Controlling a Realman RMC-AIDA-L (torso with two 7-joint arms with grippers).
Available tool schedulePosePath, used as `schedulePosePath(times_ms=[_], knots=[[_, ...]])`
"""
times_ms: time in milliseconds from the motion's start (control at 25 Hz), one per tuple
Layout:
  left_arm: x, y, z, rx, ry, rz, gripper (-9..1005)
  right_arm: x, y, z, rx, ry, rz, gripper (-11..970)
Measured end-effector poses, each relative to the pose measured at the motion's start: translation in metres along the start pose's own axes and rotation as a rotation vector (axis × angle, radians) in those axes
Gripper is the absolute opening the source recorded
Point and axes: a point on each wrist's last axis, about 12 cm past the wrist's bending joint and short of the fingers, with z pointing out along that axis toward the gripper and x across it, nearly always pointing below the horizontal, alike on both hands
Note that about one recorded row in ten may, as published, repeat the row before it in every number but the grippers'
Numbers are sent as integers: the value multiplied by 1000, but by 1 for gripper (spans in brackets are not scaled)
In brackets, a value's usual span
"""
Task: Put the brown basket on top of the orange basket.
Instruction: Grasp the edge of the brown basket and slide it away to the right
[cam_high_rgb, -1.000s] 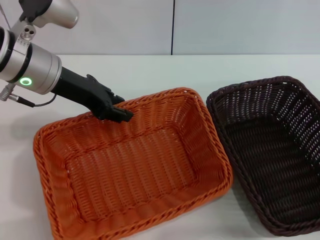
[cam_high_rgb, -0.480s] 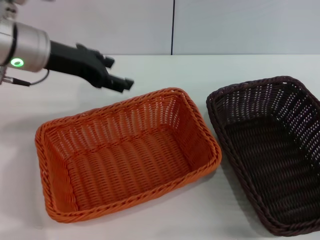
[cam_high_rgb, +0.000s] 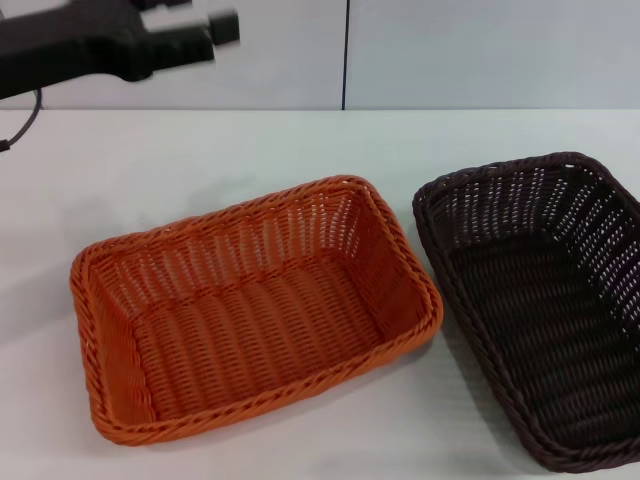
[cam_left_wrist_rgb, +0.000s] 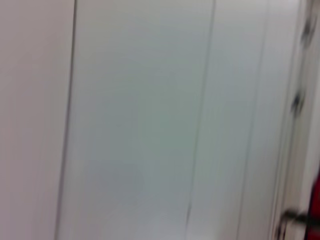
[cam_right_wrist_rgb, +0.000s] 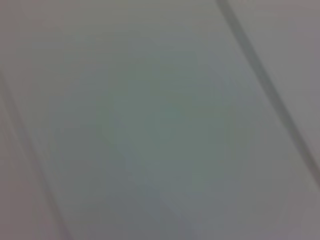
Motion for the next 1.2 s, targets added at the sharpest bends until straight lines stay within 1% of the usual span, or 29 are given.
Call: schedulePosePath(times_ms=[120, 160, 200, 360, 400, 440, 480, 520, 560, 600, 720, 760, 800, 880, 920, 960, 1000, 1120, 1160, 1200], knots=[[11, -11, -19, 23, -167, -25, 837, -34, 2, 20, -120, 82, -1, 568], [17, -15, -27, 24, -224, -30, 837, -55, 5, 34, -182, 152, -5, 568], [21, -19, -33, 27, -263, -24, 836, -55, 5, 34, -182, 152, -5, 568], [33, -31, -41, 37, -304, -23, 835, -98, 18, 66, -275, 314, -58, 568], [37, -33, -43, 37, -305, -34, 835, -109, 22, 73, -290, 372, -73, 568], [38, -33, -43, 37, -304, -39, 835, -124, 32, 85, -316, 442, -97, 568], [40, -33, -44, 38, -303, -47, 835, -124, 32, 85, -316, 442, -97, 568], [44, -33, -44, 39, -305, -62, 834, -131, 36, 90, -323, 479, -113, 568], [48, -33, -44, 45, -309, -81, 834, -145, 47, 101, -341, 553, -152, 568], [48, -33, -44, 45, -309, -81, 834, -145, 47, 101, -341, 553, -152, 568], [52, -32, -42, 55, -317, -96, 833, -158, 65, 119, -370, 668, -234, 568], [53, -31, -40, 58, -321, -100, 833, -161, 77, 131, -396, 729, -282, 568], [53, -31, -40, 58, -321, -100, 833, -161, 77, 131, -396, 729, -282, 568], [54, -31, -37, 61, -322, -104, 833, -163, 88, 144, -401, 776, -322, 568], [55, -30, -36, 63, -323, -110, 833, -163, 92, 150, -397, 804, -347, 568], [55, -29, -34, 70, -325, -116, 833, -159, 101, 162, -390, 858, -417, 568], [55, -29, -34, 70, -325, -116, 833, -159, 101, 162, -390, 858, -417, 568], [57, -29, -33, 72, -328, -125, 833, -150, 110, 174, -413, 865, -533, 568], [59, -28, -32, 69, -328, -130, 834, -142, 115, 180, -441, 842, -597, 568], [59, -28, -32, 69, -328, -130, 834, -142, 115, 180, -441, 842, -597, 568]])
